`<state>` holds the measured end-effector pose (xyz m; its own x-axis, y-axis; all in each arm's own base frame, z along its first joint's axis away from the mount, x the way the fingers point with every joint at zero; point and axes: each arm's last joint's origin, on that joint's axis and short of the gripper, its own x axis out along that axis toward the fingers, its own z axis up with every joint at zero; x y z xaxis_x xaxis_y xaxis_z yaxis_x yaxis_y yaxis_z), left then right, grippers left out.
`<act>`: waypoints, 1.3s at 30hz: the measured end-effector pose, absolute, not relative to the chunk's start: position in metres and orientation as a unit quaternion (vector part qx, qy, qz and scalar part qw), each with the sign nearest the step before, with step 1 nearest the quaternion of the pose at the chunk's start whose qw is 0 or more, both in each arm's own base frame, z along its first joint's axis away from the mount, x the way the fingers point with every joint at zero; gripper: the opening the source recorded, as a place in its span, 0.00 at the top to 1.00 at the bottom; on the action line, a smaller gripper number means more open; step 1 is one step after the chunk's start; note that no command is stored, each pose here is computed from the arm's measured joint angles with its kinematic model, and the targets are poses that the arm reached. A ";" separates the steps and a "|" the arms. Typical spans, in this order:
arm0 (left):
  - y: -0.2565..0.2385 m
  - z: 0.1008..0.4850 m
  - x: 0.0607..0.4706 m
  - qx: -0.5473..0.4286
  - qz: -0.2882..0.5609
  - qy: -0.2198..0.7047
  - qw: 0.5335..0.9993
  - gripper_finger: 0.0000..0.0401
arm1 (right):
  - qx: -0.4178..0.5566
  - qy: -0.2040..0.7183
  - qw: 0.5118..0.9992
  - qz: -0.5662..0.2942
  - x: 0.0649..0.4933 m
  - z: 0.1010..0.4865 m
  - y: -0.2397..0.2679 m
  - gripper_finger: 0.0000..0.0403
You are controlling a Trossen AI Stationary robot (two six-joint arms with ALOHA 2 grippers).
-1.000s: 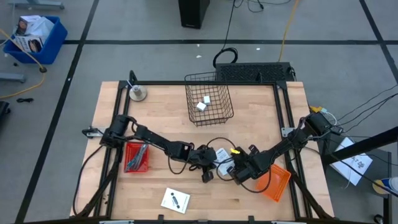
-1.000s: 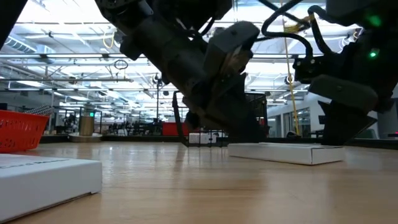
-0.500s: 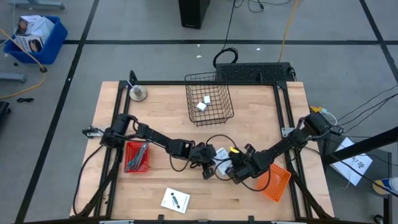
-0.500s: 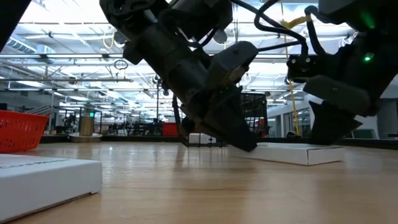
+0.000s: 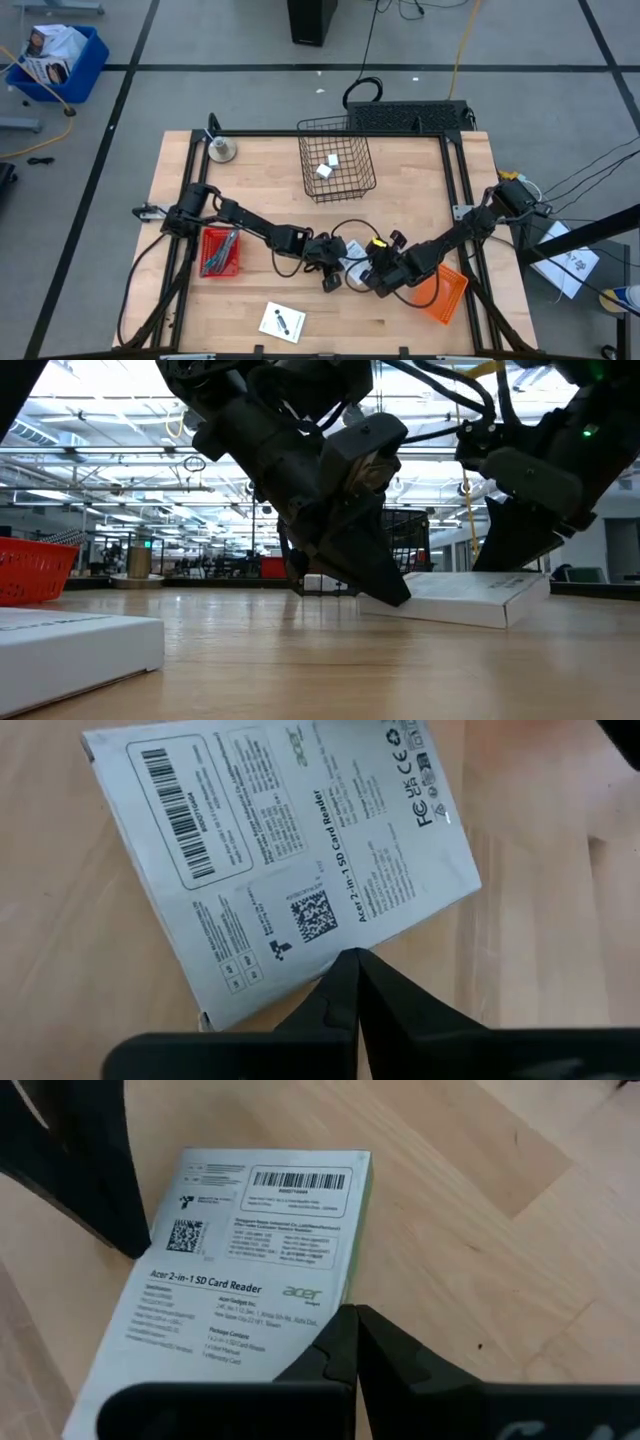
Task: Pick and place items into bin
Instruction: Put the right card reader box into the orange basket
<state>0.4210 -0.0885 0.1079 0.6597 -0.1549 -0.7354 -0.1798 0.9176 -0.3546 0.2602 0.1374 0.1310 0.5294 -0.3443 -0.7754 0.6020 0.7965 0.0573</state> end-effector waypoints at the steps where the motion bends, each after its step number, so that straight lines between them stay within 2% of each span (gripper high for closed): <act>1: -0.089 0.108 0.421 -0.203 0.007 0.413 0.888 0.99 | 0.161 0.398 0.860 -0.274 0.260 0.132 0.138 1.00; 7: -0.089 0.108 0.421 -0.212 0.001 0.412 0.886 0.95 | 0.163 0.391 0.866 -0.265 0.259 0.136 0.142 1.00; 12: -0.090 0.108 0.421 -0.209 -0.004 0.411 0.887 0.99 | 0.167 0.392 0.868 -0.255 0.259 0.137 0.143 1.00; 15: -0.090 0.108 0.421 -0.210 -0.006 0.412 0.887 0.98 | 0.164 0.387 0.873 -0.248 0.258 0.140 0.146 1.00; 19: -0.091 0.108 0.421 -0.208 -0.010 0.412 0.887 0.95 | 0.180 0.362 0.884 -0.233 0.257 0.153 0.151 1.00; 23: -0.089 0.107 0.424 -0.205 0.004 0.397 0.895 0.97 | 0.215 0.328 0.897 -0.202 0.260 0.166 0.161 1.00; 26: -0.087 0.108 0.425 -0.202 0.011 0.386 0.900 0.99 | 0.212 0.326 0.901 -0.191 0.261 0.165 0.163 1.00; 33: -0.088 0.108 0.425 -0.208 0.017 0.384 0.900 0.95 | 0.212 0.335 0.898 -0.193 0.262 0.161 0.162 1.00; 39: -0.088 0.109 0.425 -0.205 0.012 0.385 0.900 0.99 | 0.207 0.336 0.899 -0.192 0.260 0.161 0.162 1.00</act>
